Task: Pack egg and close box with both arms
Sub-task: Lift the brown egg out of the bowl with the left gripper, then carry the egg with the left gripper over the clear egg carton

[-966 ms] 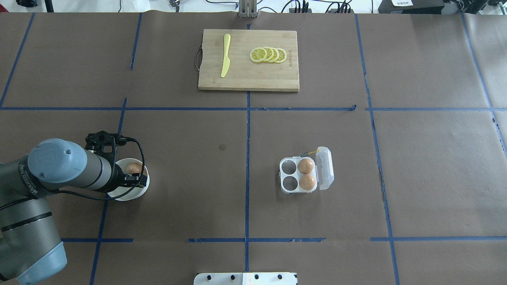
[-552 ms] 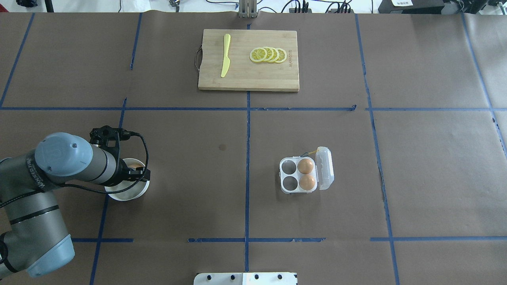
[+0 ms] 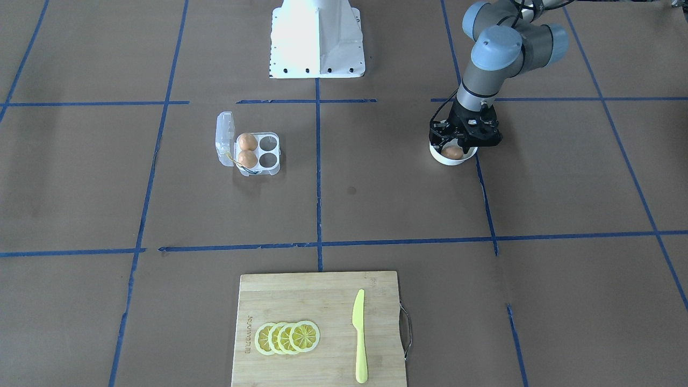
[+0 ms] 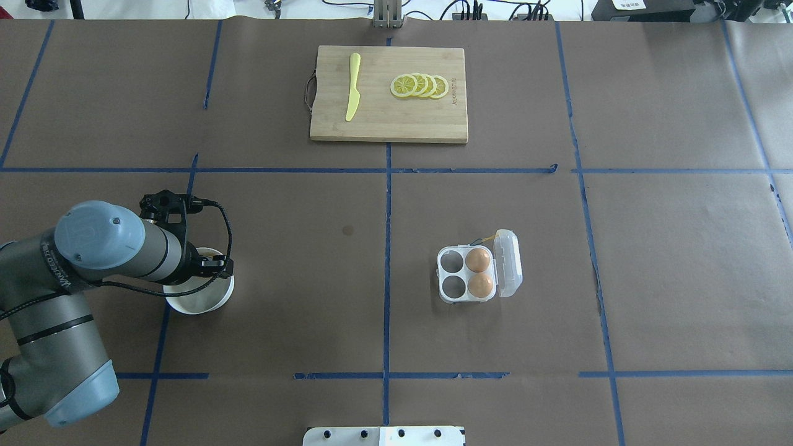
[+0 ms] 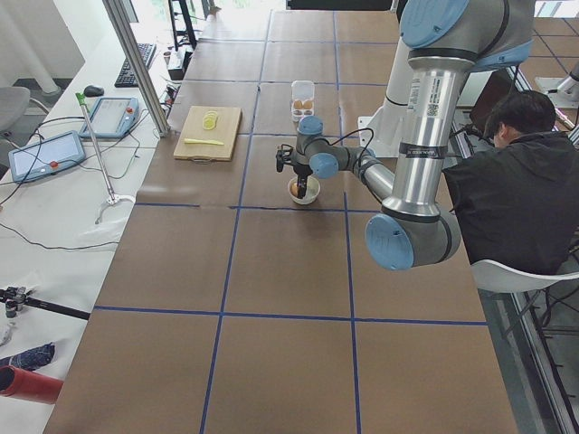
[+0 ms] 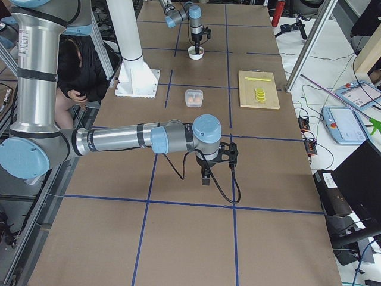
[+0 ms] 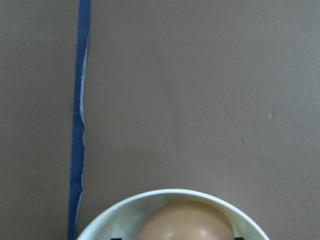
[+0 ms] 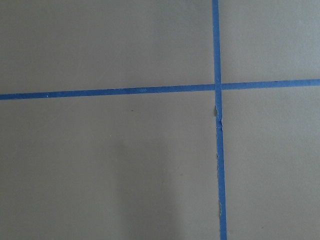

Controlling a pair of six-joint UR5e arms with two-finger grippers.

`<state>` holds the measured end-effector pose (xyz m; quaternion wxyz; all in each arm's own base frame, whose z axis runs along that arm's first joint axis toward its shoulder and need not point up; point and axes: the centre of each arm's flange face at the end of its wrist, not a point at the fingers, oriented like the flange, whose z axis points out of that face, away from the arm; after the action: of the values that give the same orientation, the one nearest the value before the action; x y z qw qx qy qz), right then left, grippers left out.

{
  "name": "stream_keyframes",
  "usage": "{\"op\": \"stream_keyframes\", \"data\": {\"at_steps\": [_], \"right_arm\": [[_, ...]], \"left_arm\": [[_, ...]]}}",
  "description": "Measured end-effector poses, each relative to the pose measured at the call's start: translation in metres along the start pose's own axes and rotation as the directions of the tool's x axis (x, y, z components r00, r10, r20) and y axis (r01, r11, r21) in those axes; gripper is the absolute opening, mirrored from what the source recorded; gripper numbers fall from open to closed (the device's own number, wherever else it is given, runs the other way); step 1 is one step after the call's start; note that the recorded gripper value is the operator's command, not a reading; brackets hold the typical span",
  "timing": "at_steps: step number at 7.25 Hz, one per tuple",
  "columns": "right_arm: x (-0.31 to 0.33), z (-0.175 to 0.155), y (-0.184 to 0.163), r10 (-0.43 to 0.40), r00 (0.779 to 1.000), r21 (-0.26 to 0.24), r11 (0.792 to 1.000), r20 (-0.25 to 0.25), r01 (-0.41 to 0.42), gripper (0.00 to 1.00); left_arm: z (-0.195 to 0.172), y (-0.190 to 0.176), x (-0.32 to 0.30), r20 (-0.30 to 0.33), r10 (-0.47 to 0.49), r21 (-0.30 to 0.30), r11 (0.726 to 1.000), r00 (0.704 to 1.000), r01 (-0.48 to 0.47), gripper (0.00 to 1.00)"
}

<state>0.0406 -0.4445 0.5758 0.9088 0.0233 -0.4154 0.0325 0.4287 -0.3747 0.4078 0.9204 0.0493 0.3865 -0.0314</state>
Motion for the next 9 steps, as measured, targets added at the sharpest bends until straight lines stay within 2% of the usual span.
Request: {"op": "stream_keyframes", "data": {"at_steps": [1, 3, 9], "right_arm": [[0.000, 0.000, 0.000, 0.000, 1.000, 0.000, 1.000, 0.000, 0.000, 1.00], [0.001, 0.000, 0.000, 0.001, 1.000, 0.000, 1.000, -0.001, -0.001, 1.00], [0.001, 0.000, 0.000, 0.002, 1.000, 0.000, 1.000, -0.002, -0.002, 1.00]], "left_arm": [[0.000, 0.000, 0.000, -0.001, 0.000, 0.000, 1.000, 1.000, 0.000, 0.42], [-0.001, 0.000, 0.000, -0.001, 0.000, 0.001, 1.000, 1.000, 0.000, 0.33], [-0.029, 0.002, -0.018, -0.019, -0.018, 0.020, 1.000, 1.000, 0.019, 0.33]]}}
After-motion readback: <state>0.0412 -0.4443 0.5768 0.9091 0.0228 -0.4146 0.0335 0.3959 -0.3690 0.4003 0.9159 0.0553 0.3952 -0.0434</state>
